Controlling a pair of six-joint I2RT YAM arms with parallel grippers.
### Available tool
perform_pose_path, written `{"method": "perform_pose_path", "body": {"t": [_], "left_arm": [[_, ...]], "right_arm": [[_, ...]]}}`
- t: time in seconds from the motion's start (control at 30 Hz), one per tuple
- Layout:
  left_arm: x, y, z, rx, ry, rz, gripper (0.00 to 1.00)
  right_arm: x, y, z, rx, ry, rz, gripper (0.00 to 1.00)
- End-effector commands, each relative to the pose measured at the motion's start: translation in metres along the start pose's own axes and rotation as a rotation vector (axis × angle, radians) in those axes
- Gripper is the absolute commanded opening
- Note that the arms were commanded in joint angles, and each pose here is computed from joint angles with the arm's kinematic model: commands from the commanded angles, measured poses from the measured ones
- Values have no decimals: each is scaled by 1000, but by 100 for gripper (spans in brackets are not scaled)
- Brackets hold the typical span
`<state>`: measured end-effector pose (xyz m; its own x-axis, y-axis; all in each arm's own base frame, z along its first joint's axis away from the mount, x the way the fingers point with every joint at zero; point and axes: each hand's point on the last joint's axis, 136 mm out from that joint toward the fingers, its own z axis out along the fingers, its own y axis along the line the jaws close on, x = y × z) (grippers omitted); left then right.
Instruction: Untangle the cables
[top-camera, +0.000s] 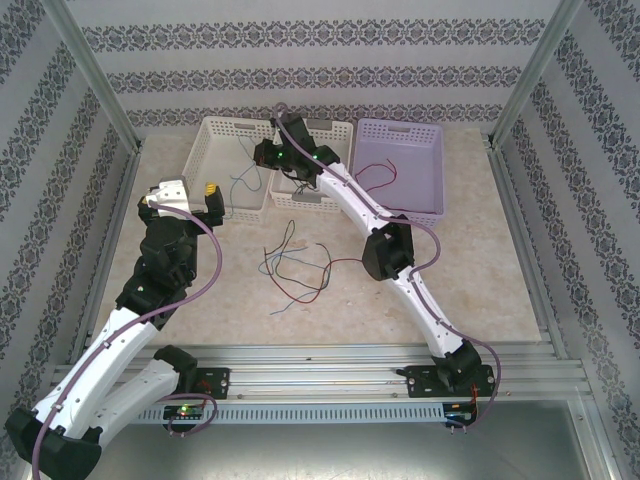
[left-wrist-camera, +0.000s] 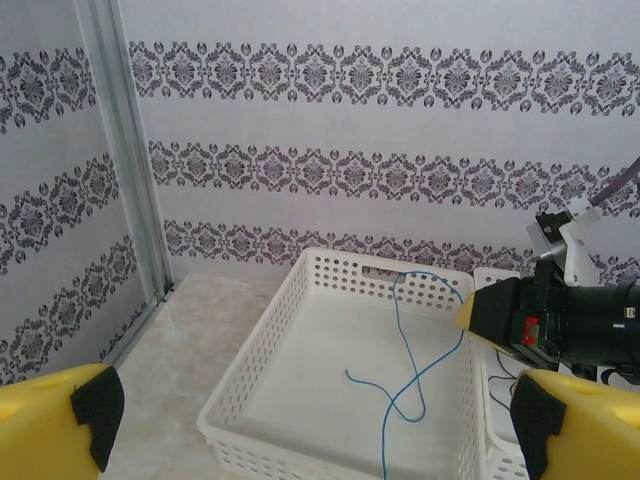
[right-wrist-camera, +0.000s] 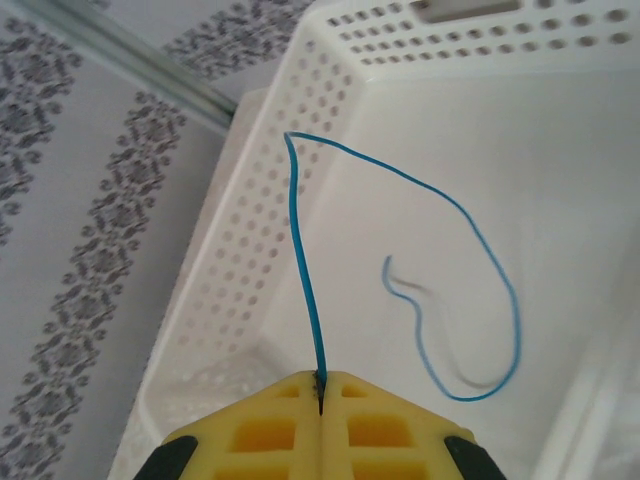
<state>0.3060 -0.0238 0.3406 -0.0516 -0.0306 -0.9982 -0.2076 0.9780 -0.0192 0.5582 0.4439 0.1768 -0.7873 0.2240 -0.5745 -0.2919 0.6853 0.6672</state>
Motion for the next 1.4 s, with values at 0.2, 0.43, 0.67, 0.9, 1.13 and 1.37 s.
{"method": "perform_pose_path", "body": {"t": [0.2, 0.43, 0.67, 0.9, 1.13, 1.37], "left_arm": [[-8, -6, -1, 27, -22, -11, 100], [-7, -6, 0, 29, -16, -8, 100], [-5, -7, 1, 29, -9, -3, 100], [-3, -7, 2, 26, -5, 2, 100], [-2, -6, 3, 13, -6, 4, 100], [-7, 1, -1, -12, -29, -4, 100]], "right_arm": [[13, -47, 2, 256, -22, -44, 0], [25, -35, 4, 257, 6, -139, 19], [21, -8, -12, 216, 14, -200, 46], [45, 30, -37, 166, 108, -279, 55], [90, 65, -65, 58, 187, -319, 57], [150, 77, -66, -78, 277, -244, 57]]}}
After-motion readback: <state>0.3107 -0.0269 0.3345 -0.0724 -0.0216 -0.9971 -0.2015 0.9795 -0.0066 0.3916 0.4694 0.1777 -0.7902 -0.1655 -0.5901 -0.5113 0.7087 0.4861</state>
